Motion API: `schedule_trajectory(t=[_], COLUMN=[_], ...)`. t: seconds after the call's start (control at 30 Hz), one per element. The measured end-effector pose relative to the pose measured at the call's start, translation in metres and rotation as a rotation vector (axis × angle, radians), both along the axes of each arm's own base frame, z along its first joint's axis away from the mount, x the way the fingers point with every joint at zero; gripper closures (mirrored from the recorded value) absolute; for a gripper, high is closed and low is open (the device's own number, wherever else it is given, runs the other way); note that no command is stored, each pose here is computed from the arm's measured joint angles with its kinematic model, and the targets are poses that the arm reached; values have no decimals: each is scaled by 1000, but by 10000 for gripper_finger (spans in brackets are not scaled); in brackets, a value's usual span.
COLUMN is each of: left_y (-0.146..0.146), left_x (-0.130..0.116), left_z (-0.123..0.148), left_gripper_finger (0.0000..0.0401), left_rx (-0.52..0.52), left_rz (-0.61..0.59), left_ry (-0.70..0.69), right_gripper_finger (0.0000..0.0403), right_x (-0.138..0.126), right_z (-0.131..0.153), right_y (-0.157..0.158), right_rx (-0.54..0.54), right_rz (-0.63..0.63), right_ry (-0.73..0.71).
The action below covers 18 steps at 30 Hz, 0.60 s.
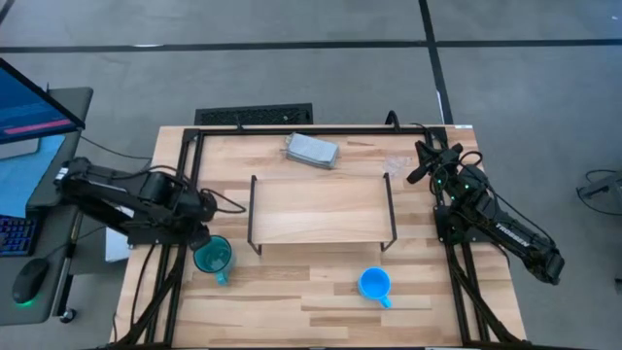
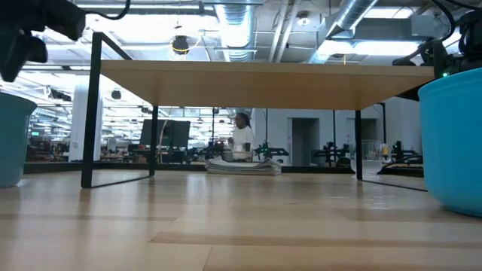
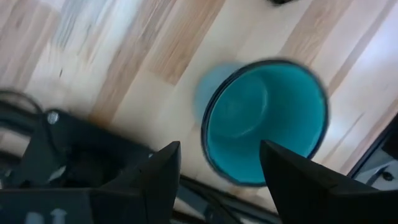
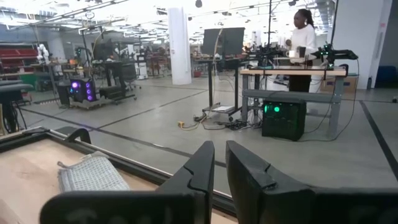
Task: Stack small to large cups/mugs on shelf
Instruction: Put the blue mug on the shelf
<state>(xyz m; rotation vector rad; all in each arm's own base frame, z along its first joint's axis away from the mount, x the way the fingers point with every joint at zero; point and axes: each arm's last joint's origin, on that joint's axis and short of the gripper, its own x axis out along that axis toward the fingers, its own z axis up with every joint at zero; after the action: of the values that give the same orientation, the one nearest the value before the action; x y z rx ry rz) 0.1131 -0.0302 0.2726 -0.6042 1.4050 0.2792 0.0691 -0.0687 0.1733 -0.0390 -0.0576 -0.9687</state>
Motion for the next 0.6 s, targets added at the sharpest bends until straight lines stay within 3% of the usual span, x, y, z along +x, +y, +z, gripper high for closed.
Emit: schedule_trajectory(t=[0.6], left_y=[-16], left_x=[32], left_z=[-26], left_gripper_finger=[191], left_rx=[66], left_rz=[-44], left_ry=[219], right_gripper_finger=[340], right_x=[0], right_z=[-3], right_y=[0], right_rx=[17], right_rz=[0], right_ry=[20])
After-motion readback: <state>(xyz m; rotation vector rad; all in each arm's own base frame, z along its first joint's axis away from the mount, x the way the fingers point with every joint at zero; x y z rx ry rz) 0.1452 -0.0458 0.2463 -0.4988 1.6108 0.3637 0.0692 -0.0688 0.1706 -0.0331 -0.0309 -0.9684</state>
